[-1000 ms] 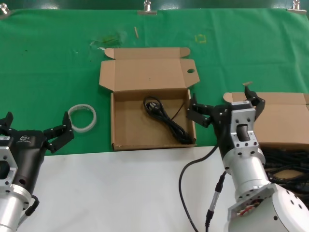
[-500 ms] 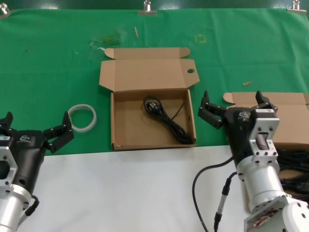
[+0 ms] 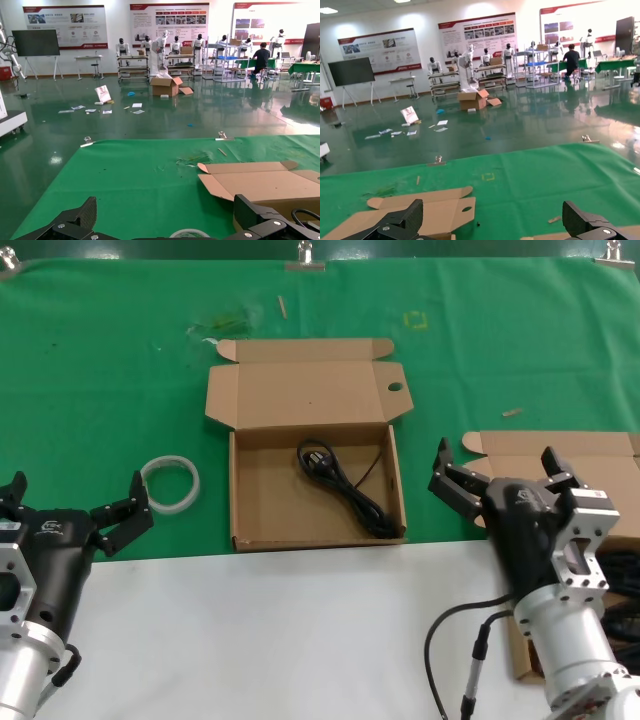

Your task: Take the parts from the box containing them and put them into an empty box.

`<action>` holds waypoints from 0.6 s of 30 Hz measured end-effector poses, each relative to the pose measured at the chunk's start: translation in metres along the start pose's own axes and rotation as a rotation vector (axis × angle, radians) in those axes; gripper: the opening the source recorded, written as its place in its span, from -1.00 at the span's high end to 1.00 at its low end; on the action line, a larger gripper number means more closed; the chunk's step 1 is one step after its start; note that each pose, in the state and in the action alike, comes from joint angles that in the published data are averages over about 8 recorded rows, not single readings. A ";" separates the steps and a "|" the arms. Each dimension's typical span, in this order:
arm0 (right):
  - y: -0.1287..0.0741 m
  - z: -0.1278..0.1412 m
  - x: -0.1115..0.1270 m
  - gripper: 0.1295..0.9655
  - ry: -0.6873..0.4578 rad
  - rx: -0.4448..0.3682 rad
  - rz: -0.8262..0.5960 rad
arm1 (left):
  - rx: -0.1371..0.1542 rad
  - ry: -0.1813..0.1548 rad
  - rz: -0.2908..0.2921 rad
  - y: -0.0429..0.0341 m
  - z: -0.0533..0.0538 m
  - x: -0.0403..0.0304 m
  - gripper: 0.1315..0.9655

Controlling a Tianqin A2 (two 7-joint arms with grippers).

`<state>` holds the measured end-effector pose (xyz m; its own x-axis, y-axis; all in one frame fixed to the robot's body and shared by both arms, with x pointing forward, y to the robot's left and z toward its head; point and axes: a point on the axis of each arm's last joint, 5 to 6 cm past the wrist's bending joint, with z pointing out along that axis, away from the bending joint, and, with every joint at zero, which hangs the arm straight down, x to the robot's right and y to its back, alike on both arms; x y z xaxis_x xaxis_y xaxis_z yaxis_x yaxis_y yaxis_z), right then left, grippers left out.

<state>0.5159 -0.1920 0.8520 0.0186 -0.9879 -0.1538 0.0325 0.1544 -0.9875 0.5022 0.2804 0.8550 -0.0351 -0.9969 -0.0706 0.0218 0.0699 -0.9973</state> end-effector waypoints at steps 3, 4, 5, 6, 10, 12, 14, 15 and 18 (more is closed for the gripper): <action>0.002 -0.003 0.004 -1.00 -0.005 -0.002 0.021 | 0.000 0.000 0.000 0.0000 0.000 0.0000 -1.00; 0.002 -0.004 0.005 -1.00 -0.007 -0.002 0.026 | 0.000 0.000 0.000 0.0000 0.000 0.0000 -1.00; 0.002 -0.004 0.006 -1.00 -0.008 -0.003 0.030 | 0.000 0.000 0.000 0.0000 0.000 0.0000 -1.00; 0.003 -0.005 0.006 -1.00 -0.008 -0.004 0.033 | 0.000 0.000 0.000 0.0000 0.000 0.0000 -1.00; 0.003 -0.005 0.007 -1.00 -0.009 -0.004 0.037 | 0.000 0.000 0.000 0.0000 0.000 0.0000 -1.00; 0.003 -0.005 0.007 -1.00 -0.009 -0.004 0.037 | 0.000 0.000 0.000 0.0000 0.000 0.0000 -1.00; 0.003 -0.005 0.007 -1.00 -0.009 -0.004 0.037 | 0.000 0.000 0.000 0.0000 0.000 0.0000 -1.00; 0.003 -0.005 0.007 -1.00 -0.009 -0.004 0.037 | 0.000 0.000 0.000 0.0000 0.000 0.0000 -1.00; 0.003 -0.005 0.007 -1.00 -0.009 -0.004 0.037 | 0.000 0.000 0.000 0.0000 0.000 0.0000 -1.00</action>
<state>0.5108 -0.1986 0.8477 0.0292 -0.9814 -0.1898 0.0272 0.1905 -0.9813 0.5022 0.2804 0.8550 -0.0351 -0.9969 -0.0705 0.0218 0.0698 -0.9973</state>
